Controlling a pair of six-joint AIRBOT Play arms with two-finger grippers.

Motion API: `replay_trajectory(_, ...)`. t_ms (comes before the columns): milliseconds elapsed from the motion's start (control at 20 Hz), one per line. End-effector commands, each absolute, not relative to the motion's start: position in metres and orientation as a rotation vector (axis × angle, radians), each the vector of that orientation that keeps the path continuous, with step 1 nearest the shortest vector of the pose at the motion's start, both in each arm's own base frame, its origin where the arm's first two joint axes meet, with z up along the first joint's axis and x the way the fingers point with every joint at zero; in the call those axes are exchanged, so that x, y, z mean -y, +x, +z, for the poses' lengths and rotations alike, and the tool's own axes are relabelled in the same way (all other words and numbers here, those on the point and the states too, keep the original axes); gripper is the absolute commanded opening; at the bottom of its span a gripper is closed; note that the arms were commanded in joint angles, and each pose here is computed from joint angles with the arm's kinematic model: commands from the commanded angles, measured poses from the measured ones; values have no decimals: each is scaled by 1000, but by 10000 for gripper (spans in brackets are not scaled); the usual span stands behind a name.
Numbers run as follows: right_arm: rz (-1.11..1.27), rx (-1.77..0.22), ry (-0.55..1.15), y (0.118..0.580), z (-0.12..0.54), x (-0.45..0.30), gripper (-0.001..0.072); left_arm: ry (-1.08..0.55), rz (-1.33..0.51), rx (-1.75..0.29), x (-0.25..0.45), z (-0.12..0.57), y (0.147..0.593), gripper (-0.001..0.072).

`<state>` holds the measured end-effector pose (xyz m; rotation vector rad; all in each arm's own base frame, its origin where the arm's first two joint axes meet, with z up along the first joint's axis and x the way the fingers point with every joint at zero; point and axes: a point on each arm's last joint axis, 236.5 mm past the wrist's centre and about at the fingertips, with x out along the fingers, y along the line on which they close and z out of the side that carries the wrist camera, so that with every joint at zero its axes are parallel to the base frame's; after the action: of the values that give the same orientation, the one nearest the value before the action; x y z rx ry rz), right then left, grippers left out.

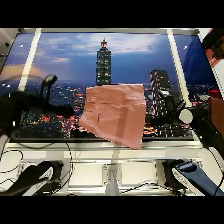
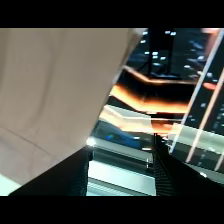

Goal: Fold the clothes and pants, and hang the long-sleeved shirts on hangers.

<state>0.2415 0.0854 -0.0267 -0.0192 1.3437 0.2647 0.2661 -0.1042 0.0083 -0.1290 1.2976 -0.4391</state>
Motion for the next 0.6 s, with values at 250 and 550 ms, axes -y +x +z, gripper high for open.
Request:
replay_trajectory(250,206,-1283,14,260,-22,-69,395,-553,-278,-1394,150,-58,197,701)
replay_trajectory(550,215,-1282,36,260,-22,-73,394,-602,-143,-1270,145,-71,234,698)
